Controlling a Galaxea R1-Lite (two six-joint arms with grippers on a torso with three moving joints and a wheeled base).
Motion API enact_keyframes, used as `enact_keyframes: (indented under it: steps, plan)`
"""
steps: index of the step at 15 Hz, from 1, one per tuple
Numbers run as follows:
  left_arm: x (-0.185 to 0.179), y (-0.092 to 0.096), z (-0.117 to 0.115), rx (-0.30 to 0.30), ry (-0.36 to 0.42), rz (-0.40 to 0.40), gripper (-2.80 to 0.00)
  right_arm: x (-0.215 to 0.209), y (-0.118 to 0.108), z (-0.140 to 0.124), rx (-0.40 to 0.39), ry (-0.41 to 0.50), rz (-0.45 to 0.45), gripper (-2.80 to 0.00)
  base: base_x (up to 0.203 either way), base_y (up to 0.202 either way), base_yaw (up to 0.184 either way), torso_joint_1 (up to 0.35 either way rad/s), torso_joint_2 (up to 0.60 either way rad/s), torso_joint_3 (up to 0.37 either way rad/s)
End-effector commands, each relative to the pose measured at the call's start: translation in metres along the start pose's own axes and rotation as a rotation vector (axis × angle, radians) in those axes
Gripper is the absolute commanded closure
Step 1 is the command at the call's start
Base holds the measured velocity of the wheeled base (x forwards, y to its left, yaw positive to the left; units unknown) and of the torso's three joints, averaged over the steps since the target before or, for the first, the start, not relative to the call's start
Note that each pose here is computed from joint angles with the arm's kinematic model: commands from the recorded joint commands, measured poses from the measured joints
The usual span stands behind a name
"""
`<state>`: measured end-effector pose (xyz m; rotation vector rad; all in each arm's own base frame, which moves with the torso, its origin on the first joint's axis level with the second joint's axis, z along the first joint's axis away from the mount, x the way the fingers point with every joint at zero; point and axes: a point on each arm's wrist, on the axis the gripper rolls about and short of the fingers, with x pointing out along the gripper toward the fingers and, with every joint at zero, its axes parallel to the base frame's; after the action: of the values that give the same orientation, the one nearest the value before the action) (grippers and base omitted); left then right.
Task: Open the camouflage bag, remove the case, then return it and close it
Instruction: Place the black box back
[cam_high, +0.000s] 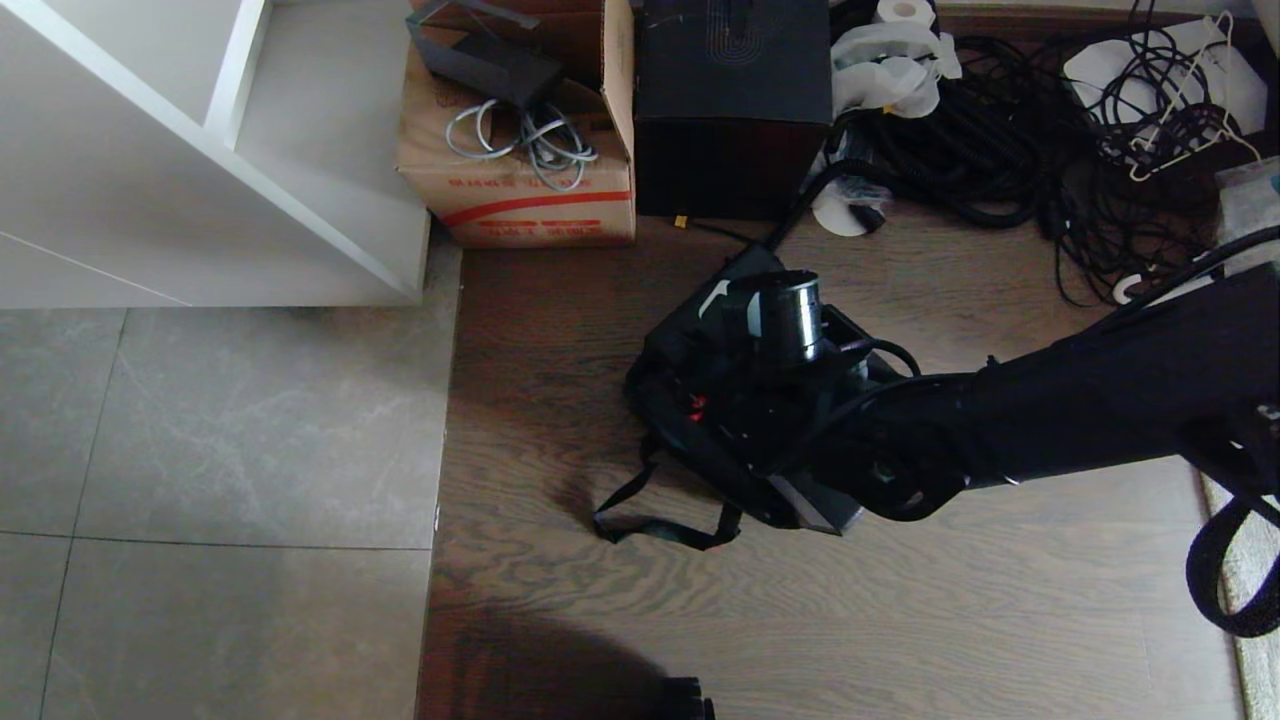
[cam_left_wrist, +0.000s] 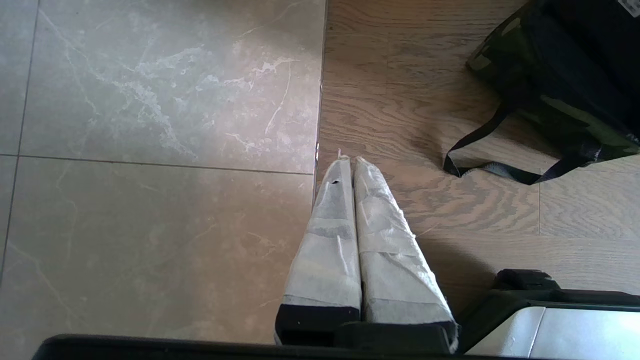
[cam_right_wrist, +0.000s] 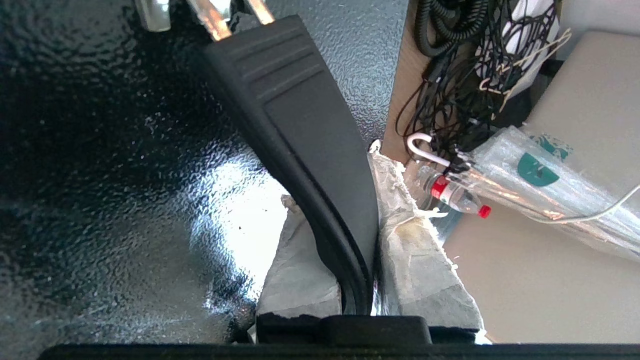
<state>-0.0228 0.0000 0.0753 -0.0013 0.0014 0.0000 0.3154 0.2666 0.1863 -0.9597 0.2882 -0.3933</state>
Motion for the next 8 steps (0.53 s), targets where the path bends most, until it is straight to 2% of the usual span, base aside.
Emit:
enact_keyframes:
  steps: [1,4,8]
  plan:
    - [0.0,0.0,0.0,0.0,0.0,0.0,0.0,-0.002,-0.003,-0.003,-0.006,0.005,-0.004,0.0,0.0,0.0,0.0,0.0,0.0,0.0]
    - [0.0,0.0,0.0,0.0,0.0,0.0,0.0,-0.002,-0.001,-0.006,-0.01,0.009,-0.002,0.0,0.0,0.0,0.0,0.0,0.0,0.0]
    - [0.0,0.0,0.0,0.0,0.0,0.0,0.0,0.001,0.013,-0.007,-0.034,0.015,0.005,0.0,0.0,0.0,0.0,0.0,0.0,0.0]
